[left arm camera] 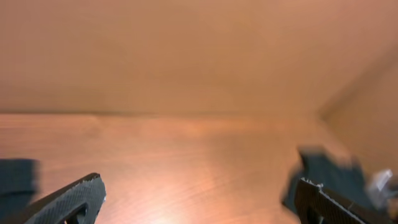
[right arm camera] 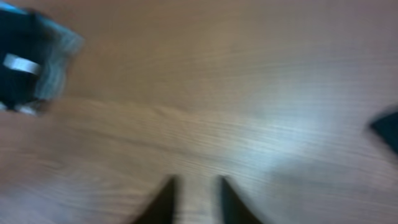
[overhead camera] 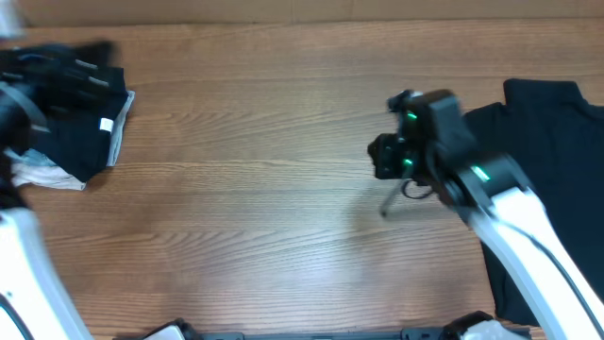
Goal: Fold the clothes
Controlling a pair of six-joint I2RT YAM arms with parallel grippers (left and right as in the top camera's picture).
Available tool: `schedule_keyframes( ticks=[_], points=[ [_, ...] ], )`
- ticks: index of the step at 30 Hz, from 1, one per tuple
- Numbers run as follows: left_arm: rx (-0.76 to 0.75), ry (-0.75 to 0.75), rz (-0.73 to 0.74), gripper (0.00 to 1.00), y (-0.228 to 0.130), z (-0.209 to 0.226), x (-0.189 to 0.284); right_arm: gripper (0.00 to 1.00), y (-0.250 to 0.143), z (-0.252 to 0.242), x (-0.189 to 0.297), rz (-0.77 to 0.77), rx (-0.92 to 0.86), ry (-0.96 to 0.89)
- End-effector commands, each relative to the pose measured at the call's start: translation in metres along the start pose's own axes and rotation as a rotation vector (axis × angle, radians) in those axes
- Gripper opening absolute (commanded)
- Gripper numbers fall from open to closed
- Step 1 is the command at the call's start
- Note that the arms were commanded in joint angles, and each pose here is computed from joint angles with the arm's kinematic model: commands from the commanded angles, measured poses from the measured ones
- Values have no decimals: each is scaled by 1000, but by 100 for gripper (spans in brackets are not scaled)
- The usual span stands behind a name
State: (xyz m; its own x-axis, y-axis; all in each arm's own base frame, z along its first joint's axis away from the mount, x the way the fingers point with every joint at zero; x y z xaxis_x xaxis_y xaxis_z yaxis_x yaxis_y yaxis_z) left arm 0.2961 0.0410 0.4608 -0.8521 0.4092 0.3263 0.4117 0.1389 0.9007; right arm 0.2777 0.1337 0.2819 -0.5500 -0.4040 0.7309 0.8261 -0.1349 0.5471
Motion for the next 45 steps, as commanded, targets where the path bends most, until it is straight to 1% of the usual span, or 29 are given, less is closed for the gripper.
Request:
schedule_keyframes(
  ticks=[1,2,3,6,10,12,18,23,27,30,31,36,40,45],
  points=[
    [-299,106,50,100,-13,-67,14,65,13,12,91,-300,84,33],
    [-325,126,60,100,-17,-79,19,78,11,12,108,-351,86,38],
    [-354,149,71,100,-23,-90,27,100,9,12,121,-388,89,46],
    [-419,177,112,100,-41,-112,47,100,-2,14,160,-493,99,94],
    [-455,117,201,100,-65,-127,61,100,-14,13,190,-573,108,133],
    [-455,84,223,100,-70,-131,61,100,-18,12,197,-589,110,141],
    [-453,86,236,100,-70,-130,56,100,-20,12,198,-590,110,141],
    [-452,86,249,100,-71,-129,51,100,-27,7,193,-542,105,118],
    [-451,86,259,100,-71,-128,48,100,-39,0,185,-466,96,79],
    [-450,87,268,100,-71,-128,44,100,-56,-12,179,-373,83,21],
    [-449,86,271,100,-71,-128,43,100,-69,-20,179,-326,72,-19],
    [-447,87,291,100,-72,-126,36,100,-106,-46,188,-265,9,-112],
    [-445,87,309,100,-73,-125,29,100,-130,-55,188,-197,-16,-133],
    [-441,88,341,100,-75,-123,17,100,-136,-56,186,-253,-8,-96]
  ],
)
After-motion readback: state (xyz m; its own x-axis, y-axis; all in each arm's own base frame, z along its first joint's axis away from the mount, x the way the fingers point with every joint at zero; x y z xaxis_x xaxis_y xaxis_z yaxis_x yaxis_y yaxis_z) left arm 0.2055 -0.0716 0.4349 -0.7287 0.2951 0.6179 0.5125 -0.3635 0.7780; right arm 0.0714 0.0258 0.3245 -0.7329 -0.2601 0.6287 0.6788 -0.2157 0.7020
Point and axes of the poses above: each gripper's point midway between its finger pads, its own x axis back along the fingers, its own z axis along the line the jaws close on, y = z × x, the point moved 6 cm from there along x, back along the fingers, and after that the axes turned 5 degrees about -x, right-handed, at the moved point
